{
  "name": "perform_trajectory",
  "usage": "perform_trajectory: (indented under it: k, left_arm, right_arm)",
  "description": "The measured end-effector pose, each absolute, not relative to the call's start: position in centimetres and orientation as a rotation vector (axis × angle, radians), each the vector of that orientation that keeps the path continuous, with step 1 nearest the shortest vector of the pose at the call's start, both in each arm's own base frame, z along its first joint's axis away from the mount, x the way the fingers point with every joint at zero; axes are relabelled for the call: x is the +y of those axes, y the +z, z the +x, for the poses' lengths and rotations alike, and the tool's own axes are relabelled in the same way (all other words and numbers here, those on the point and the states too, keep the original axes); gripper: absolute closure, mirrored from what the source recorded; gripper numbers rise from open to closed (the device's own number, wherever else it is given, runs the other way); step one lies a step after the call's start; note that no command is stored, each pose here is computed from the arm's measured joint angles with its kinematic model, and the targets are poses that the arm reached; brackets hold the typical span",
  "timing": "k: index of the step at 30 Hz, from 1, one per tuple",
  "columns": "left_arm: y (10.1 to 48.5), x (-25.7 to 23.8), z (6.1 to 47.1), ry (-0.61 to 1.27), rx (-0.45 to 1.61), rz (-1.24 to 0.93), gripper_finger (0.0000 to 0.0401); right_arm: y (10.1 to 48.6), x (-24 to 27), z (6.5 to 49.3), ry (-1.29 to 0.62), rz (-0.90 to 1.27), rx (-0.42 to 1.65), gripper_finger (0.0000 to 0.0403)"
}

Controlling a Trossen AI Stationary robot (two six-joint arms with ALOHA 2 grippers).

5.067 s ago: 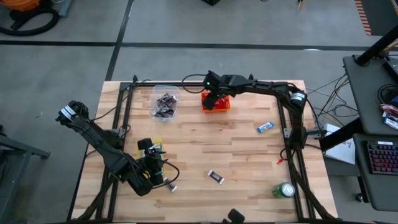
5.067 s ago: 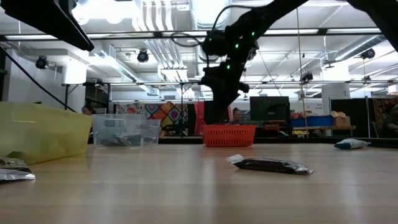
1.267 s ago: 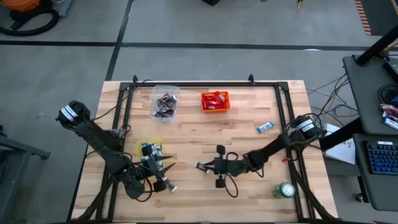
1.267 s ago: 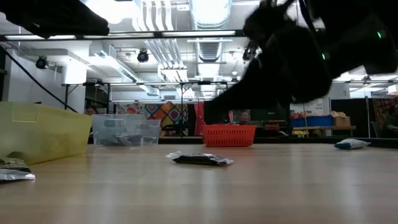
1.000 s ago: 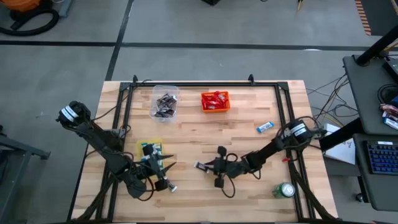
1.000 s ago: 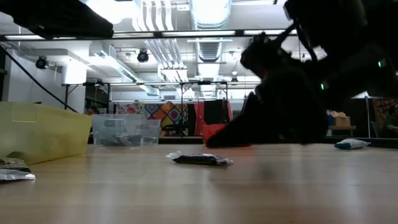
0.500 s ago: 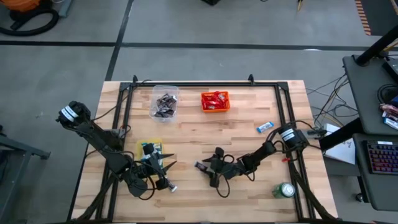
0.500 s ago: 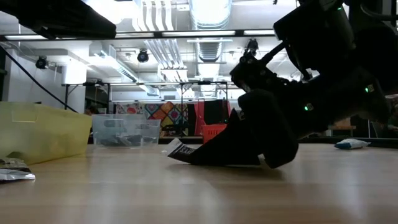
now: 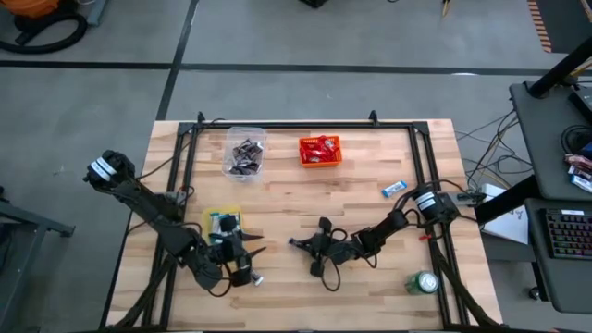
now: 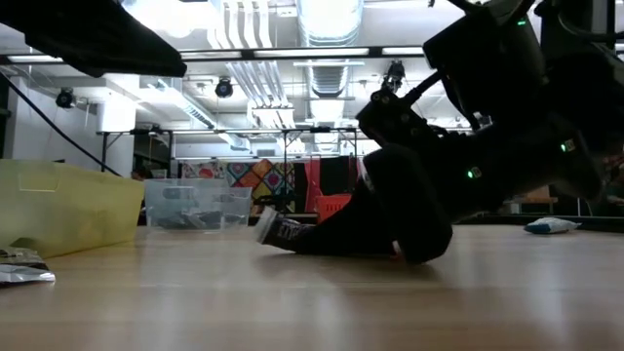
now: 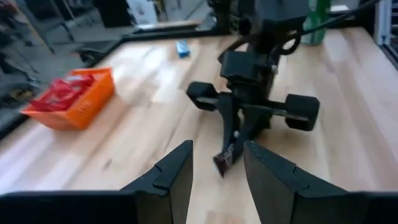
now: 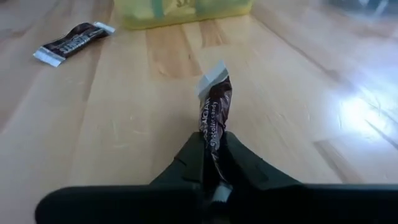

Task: Sort candy
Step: Put the right brown candy into the transparent bin

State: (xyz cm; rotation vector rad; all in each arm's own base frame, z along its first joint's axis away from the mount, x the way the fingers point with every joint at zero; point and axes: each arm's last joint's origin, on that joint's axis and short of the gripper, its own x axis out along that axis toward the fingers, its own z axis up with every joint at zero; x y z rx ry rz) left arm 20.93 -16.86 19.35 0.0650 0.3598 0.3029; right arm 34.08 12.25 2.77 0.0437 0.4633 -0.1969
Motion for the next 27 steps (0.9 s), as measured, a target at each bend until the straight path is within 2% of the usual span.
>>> perform_trajectory:
  k: [8, 18, 21, 27]
  left_arm:
    - [19.3, -16.2, 21.6, 0.301, 0.376, 0.042, 0.0275]
    - [19.6, -15.9, 22.1, 0.289, 0.358, 0.014, 0.0275]
    - [20.0, -15.8, 22.6, 0.266, 0.331, 0.014, 0.0275]
    - [20.5, -15.6, 23.1, 0.269, 0.295, 0.007, 0.0275]
  right_arm:
    - [6.9, 12.3, 34.6, -0.181, -0.158, 0.363, 0.0384]
    - [16.2, 12.6, 35.2, -0.154, -0.376, 0.130, 0.0385]
    - [17.6, 13.1, 36.1, -0.119, -0.404, 0.077, 0.0385]
    - [18.0, 14.0, 38.1, -0.095, -0.469, 0.053, 0.0385]
